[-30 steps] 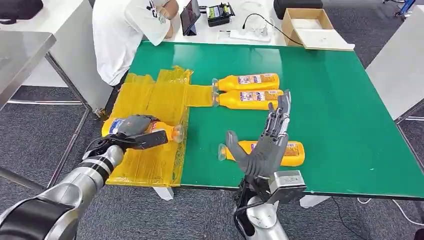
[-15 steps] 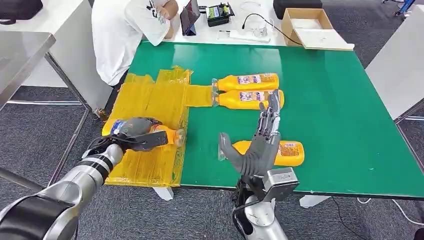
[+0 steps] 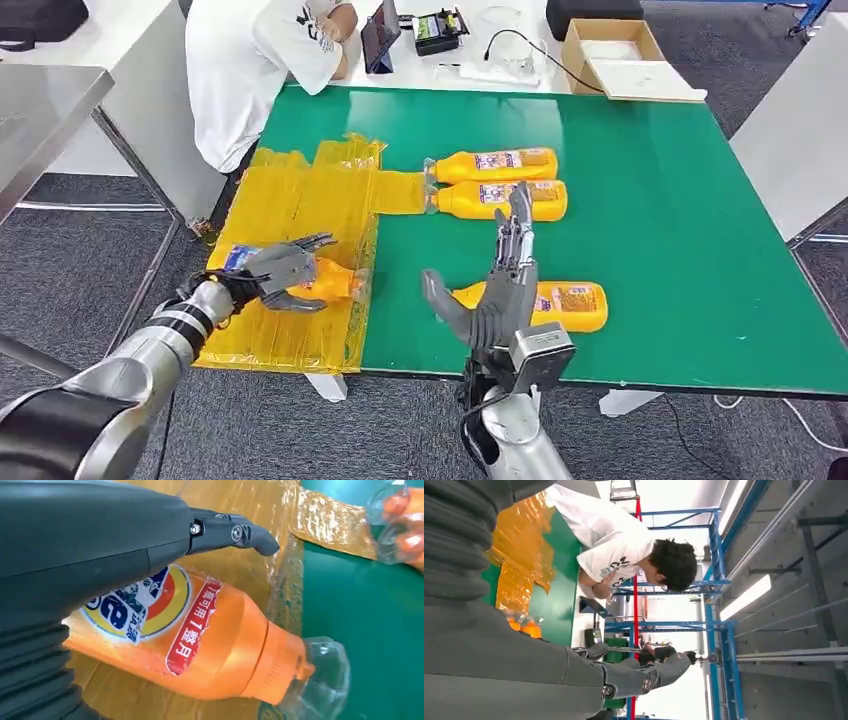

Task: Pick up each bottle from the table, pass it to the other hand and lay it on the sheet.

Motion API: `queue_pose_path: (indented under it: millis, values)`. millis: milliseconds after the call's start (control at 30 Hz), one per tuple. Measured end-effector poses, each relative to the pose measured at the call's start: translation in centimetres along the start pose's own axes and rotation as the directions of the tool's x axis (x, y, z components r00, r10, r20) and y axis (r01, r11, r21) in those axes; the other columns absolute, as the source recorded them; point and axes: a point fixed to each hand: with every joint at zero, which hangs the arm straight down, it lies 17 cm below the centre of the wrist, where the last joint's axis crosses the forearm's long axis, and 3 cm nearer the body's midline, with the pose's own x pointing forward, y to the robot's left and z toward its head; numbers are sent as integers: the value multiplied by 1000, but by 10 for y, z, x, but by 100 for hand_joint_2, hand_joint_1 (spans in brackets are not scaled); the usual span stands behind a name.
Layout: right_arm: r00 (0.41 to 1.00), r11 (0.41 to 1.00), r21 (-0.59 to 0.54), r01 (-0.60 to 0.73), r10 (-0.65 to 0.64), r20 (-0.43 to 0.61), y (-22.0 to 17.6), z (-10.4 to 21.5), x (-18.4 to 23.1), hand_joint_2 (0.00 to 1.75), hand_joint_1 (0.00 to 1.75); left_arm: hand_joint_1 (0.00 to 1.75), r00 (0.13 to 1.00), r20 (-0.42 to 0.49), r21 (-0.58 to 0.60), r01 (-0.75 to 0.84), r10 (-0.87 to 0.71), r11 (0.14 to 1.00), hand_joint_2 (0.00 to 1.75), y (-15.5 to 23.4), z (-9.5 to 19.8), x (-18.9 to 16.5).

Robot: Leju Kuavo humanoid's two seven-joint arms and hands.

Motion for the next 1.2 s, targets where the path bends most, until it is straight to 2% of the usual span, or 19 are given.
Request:
queue_pose_path:
  millis: [67, 200, 333, 367, 433, 533, 600, 767, 1067, 1200]
  values:
    - [1000, 1000, 2, 5, -5, -6, 1, 0, -2, 175, 0, 0, 999, 21, -7, -41, 41, 999, 0, 0, 2, 2]
    - [1000, 1000, 8, 16, -16, -18, 3, 2, -6, 175, 0, 0, 980, 96, 51, -181, 175, 982, 0, 9, 4, 12]
    - [999, 999, 35, 16, -15, -33, 8, 7, -11, 175, 0, 0, 880, 274, 262, -457, 389, 850, 0, 47, 4, 33]
    - [999, 999, 42, 9, -7, -34, 10, 8, -12, 175, 0, 0, 859, 311, 325, -498, 406, 804, 175, 59, 6, 35]
    - [999, 998, 59, -9, 12, -36, 13, 12, -15, 175, 0, 0, 838, 382, 478, -540, 390, 693, 175, 90, 14, 39]
    - [997, 993, 108, -58, 63, -46, 22, 19, -21, 175, 0, 0, 876, 421, 738, -481, 234, 473, 175, 138, 49, 44]
    - [993, 984, 146, -98, 107, -58, 27, 25, -29, 175, 0, 0, 876, 440, 781, -481, 196, 397, 175, 149, 62, 56]
    - [963, 940, 254, -227, 256, -88, 32, 40, -54, 175, 0, 0, 856, 498, 795, -516, 142, 320, 175, 148, 80, 85]
    - [939, 908, 307, -284, 328, -103, 26, 49, -71, 175, 0, 0, 829, 548, 785, -555, 111, 274, 175, 148, 94, 105]
    - [847, 794, 417, -443, 523, -95, 14, 54, -97, 175, 0, 0, 799, 588, 759, -598, 125, 255, 175, 135, 99, 112]
